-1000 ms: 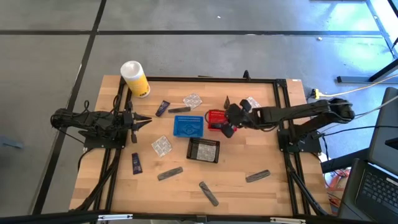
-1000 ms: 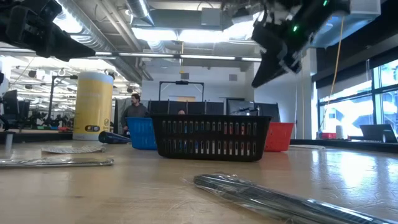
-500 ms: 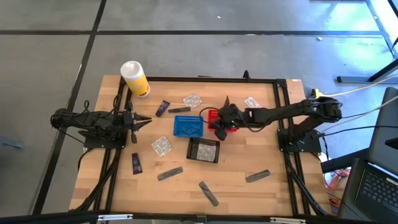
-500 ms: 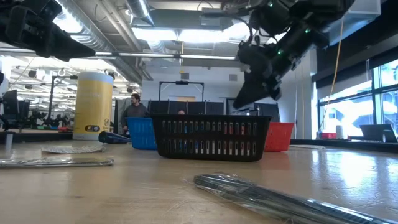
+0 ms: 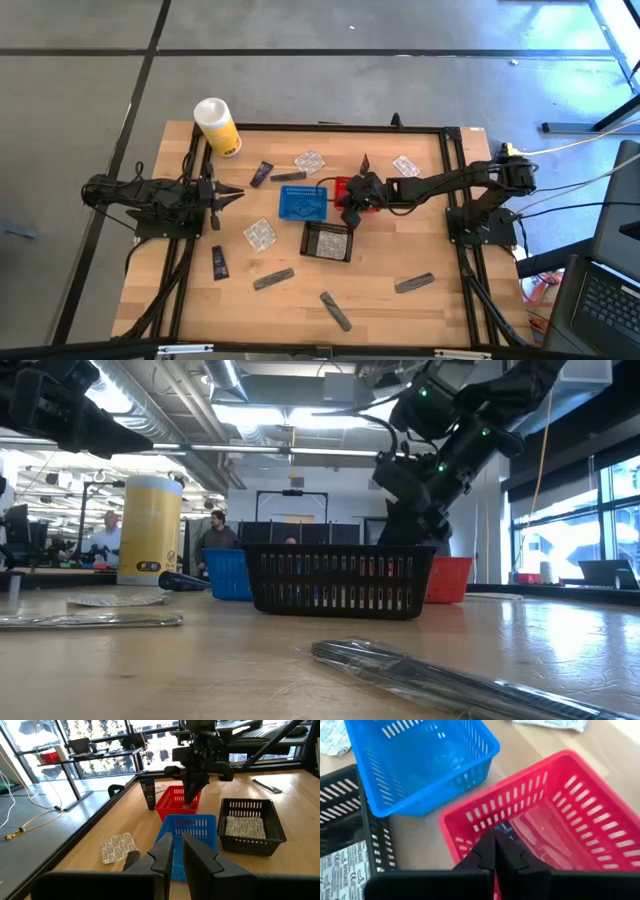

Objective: Pick & Place Travel size toiletries
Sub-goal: Adjust the red bin

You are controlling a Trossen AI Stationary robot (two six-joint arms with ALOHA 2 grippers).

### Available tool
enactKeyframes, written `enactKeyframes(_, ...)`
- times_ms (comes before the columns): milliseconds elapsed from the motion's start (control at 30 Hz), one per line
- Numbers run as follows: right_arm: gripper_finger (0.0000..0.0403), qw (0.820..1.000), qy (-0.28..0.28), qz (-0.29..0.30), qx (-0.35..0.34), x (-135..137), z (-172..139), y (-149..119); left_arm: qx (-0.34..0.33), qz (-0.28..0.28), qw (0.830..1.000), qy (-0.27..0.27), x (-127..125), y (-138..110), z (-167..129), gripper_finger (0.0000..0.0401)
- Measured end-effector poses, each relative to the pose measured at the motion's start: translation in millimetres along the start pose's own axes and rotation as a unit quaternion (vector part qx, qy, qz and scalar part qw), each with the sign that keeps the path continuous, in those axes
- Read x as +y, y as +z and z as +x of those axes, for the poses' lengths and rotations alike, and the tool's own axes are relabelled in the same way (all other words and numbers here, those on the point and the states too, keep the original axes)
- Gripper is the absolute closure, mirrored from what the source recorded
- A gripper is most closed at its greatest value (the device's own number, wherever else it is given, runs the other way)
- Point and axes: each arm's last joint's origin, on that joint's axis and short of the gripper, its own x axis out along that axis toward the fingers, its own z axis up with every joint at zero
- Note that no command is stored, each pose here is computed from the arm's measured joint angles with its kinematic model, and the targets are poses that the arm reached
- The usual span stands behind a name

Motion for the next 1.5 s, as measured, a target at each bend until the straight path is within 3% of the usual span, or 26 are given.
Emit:
enactKeyframes(700, 0.0403, 0.999, 0.038, 0.011, 0.008, 15, 10, -2, 0.0, 0.0, 1.0, 0.0, 0, 0, 0, 0.0365)
enactKeyframes(1000, 0.0403, 0.996, 0.083, -0.023, 0.01, 43, 9, 16, 0.0, 0.0, 1.0, 0.0, 0, 0, 0, 0.0365)
enactKeyframes(1267, 0.0403, 0.999, -0.004, -0.044, 0.031, 37, 5, 21, 0.0, 0.0, 1.0, 0.0, 0, 0, 0, 0.0364)
enactKeyframes(1500, 0.0403, 0.998, 0.011, -0.034, 0.052, 36, 9, 18, 0.0, 0.0, 1.0, 0.0, 0, 0, 0, 0.0366)
